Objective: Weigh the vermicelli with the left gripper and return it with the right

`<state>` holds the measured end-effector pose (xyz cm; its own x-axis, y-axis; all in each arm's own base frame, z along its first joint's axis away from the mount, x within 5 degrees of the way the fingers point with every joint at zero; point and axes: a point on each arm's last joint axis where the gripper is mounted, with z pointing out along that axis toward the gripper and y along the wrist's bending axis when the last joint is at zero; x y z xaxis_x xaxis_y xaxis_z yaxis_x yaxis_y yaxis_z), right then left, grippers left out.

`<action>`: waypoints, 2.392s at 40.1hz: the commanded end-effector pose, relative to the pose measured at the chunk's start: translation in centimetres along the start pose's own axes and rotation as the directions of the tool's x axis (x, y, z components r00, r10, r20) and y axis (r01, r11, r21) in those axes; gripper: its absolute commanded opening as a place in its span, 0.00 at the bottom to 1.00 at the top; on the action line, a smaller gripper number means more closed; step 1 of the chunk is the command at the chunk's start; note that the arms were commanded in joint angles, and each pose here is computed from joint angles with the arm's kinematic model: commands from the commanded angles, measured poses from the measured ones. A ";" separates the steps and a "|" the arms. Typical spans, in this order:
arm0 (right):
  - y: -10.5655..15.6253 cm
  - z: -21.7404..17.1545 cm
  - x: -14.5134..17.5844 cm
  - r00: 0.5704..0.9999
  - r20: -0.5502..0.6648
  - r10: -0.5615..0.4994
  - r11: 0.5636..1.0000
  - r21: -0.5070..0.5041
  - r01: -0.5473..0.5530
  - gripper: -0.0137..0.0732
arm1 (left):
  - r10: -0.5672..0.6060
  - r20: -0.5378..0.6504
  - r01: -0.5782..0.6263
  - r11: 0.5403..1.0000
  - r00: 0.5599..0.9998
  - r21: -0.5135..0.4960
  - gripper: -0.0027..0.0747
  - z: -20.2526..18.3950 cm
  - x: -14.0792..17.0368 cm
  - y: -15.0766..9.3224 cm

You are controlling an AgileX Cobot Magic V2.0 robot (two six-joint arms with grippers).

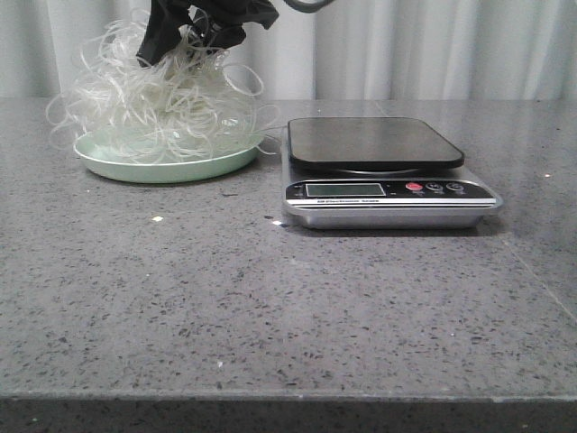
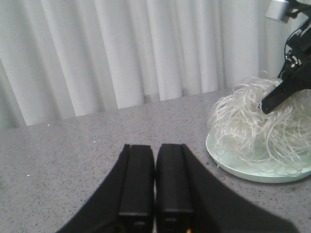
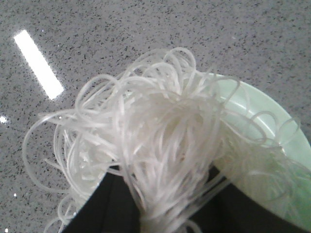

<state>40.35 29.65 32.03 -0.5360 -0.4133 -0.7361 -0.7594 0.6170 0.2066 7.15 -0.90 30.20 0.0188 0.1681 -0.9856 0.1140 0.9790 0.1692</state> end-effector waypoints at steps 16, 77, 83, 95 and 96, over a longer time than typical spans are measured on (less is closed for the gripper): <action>1.3 -4.7 -3.0 0.987 0.157 -0.029 1.000 0.004 0.028 0.71 | -0.024 0.099 0.027 0.999 0.995 -0.032 0.21 -0.2 -1.6 0.4; -2.0 -29.6 1.2 0.923 0.384 -0.038 0.822 0.537 -0.190 0.33 | -0.024 0.099 0.027 0.999 0.995 -0.032 0.21 -0.2 -1.6 0.4; -1.4 -30.4 4.9 0.912 0.409 -0.028 0.798 0.558 -0.226 0.33 | -0.024 0.099 0.027 0.999 0.995 -0.032 0.21 -0.2 -1.6 0.4; -0.7 -33.1 13.9 0.847 0.532 -0.005 0.683 0.620 -0.386 0.33 | -0.024 0.099 0.027 0.999 0.995 -0.032 0.21 -0.2 -1.6 0.4; -0.5 -33.2 14.8 0.843 0.538 -0.007 0.672 0.626 -0.395 0.33 | -0.024 0.099 0.027 0.999 0.995 -0.032 0.21 -0.2 -1.6 0.4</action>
<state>22.89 2.08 41.09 -0.4126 -0.0280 -0.9105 -0.1197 0.9925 0.0238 7.15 -0.90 30.20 0.0194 0.1681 -0.9856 0.1138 0.9790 0.1692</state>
